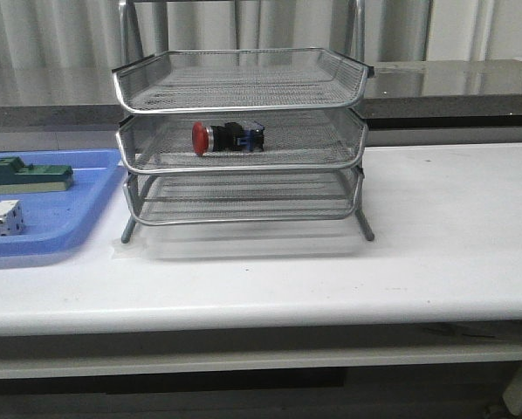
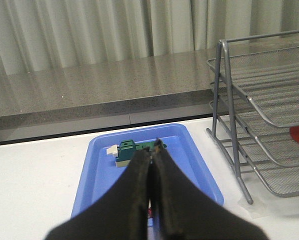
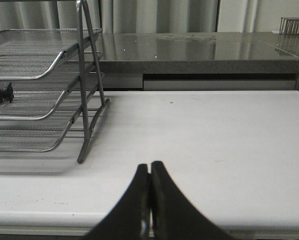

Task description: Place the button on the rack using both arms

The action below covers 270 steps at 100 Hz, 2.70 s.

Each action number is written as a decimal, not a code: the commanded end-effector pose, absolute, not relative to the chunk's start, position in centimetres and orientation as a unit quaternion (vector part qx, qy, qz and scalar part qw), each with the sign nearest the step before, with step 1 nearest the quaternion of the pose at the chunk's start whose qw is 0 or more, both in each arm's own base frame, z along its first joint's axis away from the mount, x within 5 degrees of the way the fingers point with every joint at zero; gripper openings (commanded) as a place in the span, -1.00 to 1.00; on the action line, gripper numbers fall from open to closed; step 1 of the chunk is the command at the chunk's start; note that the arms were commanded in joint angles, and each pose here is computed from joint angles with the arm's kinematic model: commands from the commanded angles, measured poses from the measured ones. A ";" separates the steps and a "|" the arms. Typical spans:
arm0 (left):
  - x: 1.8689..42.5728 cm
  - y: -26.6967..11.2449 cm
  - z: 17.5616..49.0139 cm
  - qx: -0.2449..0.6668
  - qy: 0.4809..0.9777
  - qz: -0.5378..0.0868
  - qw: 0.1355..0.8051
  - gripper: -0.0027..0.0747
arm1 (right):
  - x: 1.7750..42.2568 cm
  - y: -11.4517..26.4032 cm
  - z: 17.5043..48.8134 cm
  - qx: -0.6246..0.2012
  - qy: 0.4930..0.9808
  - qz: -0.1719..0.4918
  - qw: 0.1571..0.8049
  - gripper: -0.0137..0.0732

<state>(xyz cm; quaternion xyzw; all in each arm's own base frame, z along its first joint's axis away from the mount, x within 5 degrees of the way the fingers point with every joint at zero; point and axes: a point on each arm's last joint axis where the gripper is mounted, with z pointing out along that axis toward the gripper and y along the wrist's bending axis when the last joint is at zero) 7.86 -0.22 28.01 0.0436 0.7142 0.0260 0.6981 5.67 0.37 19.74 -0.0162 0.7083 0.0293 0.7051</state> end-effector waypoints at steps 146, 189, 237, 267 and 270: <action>7.9 -0.1 29.4 0.032 0.681 0.029 0.731 -0.99 | 5.4 0.3 21.3 -0.014 0.664 0.026 0.747 -0.82; 6.6 0.0 24.0 -0.005 0.685 -0.005 0.729 -0.99 | 5.4 0.3 21.3 -0.014 0.664 0.026 0.747 -0.82; 5.5 0.0 20.5 -0.008 0.659 -0.011 0.752 -0.99 | 5.4 0.3 21.3 -0.014 0.664 0.026 0.747 -0.82; 5.5 0.0 20.2 -0.007 0.663 -0.012 0.749 -0.99 | 5.4 0.3 21.3 -0.014 0.664 0.026 0.747 -0.82; 5.5 0.0 20.2 -0.007 0.663 -0.012 0.749 -0.99 | 5.4 0.3 21.3 -0.014 0.664 0.026 0.747 -0.82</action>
